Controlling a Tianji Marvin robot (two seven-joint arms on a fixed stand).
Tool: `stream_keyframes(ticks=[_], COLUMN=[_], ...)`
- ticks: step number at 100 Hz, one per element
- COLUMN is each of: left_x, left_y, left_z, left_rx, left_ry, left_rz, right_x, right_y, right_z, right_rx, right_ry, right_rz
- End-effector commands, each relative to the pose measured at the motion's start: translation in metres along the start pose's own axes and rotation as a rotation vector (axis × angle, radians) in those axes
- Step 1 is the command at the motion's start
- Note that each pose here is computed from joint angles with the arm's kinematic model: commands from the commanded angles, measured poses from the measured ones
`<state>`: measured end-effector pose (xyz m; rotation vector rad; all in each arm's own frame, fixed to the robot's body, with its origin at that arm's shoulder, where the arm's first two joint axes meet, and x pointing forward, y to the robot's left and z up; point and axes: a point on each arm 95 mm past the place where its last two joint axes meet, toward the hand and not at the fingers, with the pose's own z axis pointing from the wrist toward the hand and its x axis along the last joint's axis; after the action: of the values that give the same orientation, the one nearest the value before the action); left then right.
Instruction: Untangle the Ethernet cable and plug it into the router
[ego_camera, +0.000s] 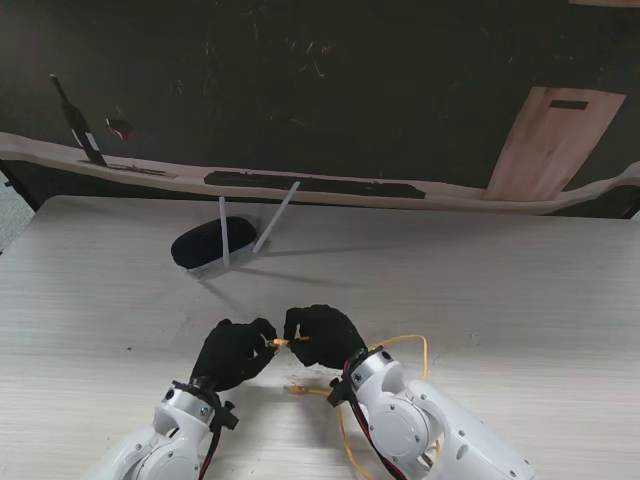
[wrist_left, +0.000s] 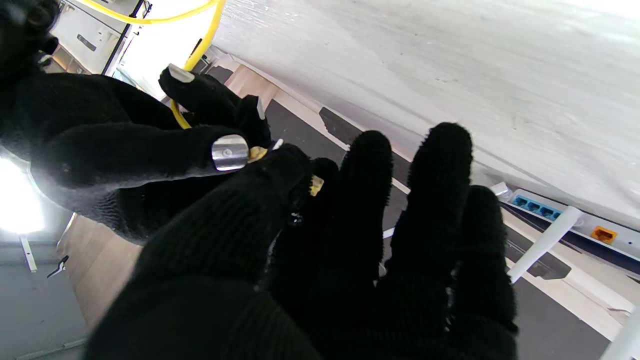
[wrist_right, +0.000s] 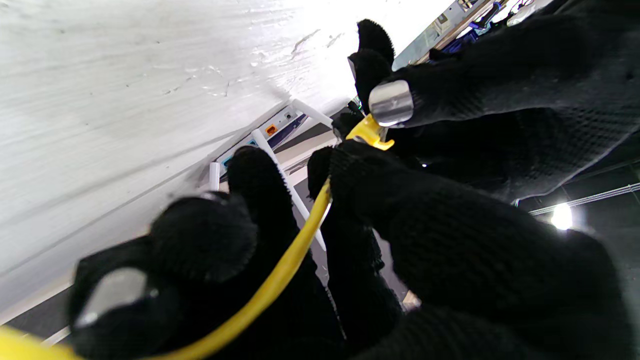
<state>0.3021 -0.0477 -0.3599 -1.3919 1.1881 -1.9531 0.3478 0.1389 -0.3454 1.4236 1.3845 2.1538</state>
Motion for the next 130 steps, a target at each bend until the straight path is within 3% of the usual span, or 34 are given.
stream_keyframes(ticks=[1,69,120,130], left_x=[0.0021,0.0026,0.0036,0.0021], left_y=[0.0017,0.0013,0.0008,-0.0007], left_z=[-0.0013,0.0013,0.0004,-0.0009], left_rx=[-0.021,-0.018,-0.022,-0.024], left_ry=[-0.008,-0.001,0.011,0.011], left_rz=[-0.005,0.007,-0.014,0.018], right_x=[0.0028,0.0007,-0.0004,-0.0007], right_y=[-0.0052,-0.0023,-0.0030,-0.0019], right_z=[-0.0016,-0.0050,-0.0046,-0.0045], right_rx=[0.004,0.061,0.061,0.042], right_ry=[-0.009,-0.013,-0.010,-0.018], right_rz=[0.005,-0.012,-0.032,-0.027])
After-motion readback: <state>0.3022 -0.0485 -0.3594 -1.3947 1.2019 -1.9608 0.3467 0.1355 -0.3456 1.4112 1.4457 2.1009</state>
